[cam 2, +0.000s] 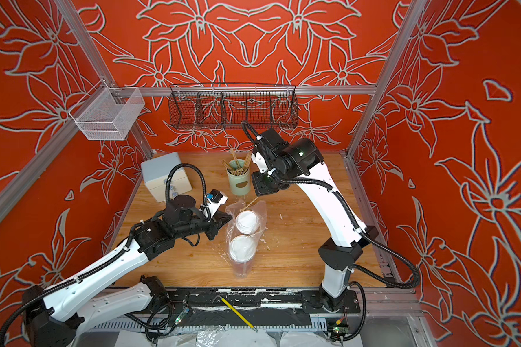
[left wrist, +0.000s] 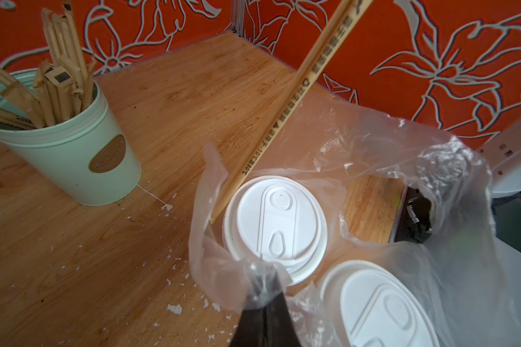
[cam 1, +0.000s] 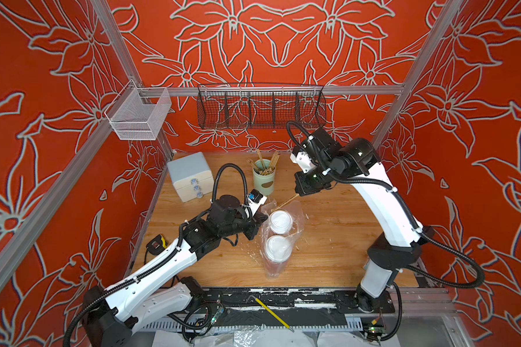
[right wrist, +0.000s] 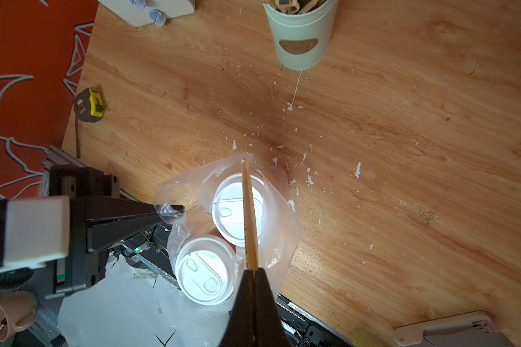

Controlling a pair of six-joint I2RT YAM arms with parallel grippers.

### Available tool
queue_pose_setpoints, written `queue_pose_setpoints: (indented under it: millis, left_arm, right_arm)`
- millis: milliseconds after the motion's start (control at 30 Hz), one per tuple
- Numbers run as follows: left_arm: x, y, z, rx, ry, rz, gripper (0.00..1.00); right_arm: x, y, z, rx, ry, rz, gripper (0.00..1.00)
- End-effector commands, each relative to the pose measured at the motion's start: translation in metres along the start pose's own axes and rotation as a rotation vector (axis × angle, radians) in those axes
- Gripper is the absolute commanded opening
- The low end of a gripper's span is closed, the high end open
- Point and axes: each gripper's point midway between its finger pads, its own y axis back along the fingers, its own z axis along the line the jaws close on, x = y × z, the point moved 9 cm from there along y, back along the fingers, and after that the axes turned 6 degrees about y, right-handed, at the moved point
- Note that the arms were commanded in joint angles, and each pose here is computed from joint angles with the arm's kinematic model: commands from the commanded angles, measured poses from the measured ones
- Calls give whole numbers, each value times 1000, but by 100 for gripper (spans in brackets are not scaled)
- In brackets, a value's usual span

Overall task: Pack milk tea into plastic carrier bags
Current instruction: Place the straw in the plastic carrier bag.

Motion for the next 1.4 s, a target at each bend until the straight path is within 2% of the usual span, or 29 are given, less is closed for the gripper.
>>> queue_pose_setpoints:
  millis: [0, 333, 567, 733, 1300, 1367]
  left_arm:
    - [-3, -5, -3, 27, -9, -5, 0]
    - [-5, -5, -3, 33, -14, -10, 0]
    - [-7, -4, -3, 23, -15, -20, 0]
    - [-8, -5, -2, 10, -9, -29, 0]
    - [-10, -6, 2, -23, 0, -66, 0]
    - [-11, -5, 1, -19, -2, -70, 0]
  right_arm:
    - [22, -2, -3, 16, 9, 176, 0]
    - [13, -24, 3, 27, 40, 223, 0]
    - [16, 2, 5, 12, 73, 135, 0]
    - [28, 7, 0, 35, 77, 154, 0]
    - [19, -29, 1, 32, 96, 264, 0]
    - [17, -32, 2, 29, 97, 264, 7]
